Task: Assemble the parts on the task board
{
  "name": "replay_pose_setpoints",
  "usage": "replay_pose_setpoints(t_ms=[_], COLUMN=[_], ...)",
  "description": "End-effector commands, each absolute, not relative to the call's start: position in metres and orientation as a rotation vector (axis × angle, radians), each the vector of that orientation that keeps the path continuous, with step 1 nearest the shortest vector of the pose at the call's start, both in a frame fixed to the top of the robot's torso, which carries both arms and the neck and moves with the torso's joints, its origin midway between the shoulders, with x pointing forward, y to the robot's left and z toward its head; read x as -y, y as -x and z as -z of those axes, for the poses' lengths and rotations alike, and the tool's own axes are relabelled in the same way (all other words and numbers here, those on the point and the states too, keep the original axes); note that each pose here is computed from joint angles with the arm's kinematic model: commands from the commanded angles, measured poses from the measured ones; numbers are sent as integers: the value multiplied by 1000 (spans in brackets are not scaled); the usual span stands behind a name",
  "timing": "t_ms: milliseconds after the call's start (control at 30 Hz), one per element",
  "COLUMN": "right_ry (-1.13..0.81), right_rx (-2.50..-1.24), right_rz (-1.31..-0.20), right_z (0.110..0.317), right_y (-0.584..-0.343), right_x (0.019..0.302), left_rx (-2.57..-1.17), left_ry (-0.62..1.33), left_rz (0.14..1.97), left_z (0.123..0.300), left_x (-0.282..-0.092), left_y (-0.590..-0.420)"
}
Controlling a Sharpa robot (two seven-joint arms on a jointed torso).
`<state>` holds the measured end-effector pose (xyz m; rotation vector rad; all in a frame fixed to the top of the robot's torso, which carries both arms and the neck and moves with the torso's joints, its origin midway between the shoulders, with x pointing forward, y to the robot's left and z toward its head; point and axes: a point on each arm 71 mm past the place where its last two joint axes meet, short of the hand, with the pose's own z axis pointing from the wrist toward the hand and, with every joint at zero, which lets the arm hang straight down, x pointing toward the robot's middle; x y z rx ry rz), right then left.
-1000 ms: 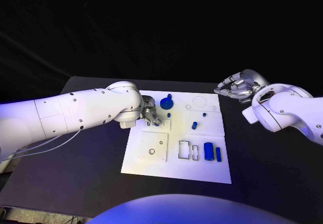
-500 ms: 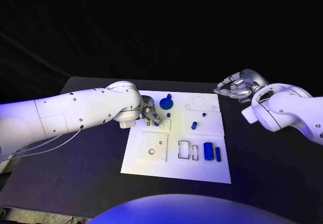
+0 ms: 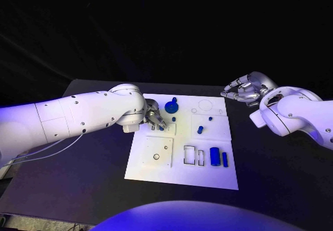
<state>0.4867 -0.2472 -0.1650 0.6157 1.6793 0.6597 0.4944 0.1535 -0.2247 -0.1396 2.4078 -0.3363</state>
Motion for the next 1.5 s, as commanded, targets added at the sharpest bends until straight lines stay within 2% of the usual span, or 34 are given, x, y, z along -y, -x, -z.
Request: replay_pose_setpoints(t_ms=[33, 633, 1000, 1233, 1500], right_ry=[-606, -609, -614, -617, -617], right_rx=[-1683, -1680, -1673, -1671, -1672], right_rz=[-663, -661, -655, -651, -651], right_z=[165, 166, 166, 166, 166], right_y=[-487, -487, -487, -487, -487], right_x=[247, 248, 250, 252, 252], left_rx=[-2442, -2425, -2393, -2363, -2304], left_ry=[131, 158, 223, 271, 249], left_rz=[330, 329, 404, 412, 328], left_z=[229, 225, 206, 187, 170], left_x=[-154, -161, -162, -179, -197], left_y=[-490, -489, -493, -507, -527])
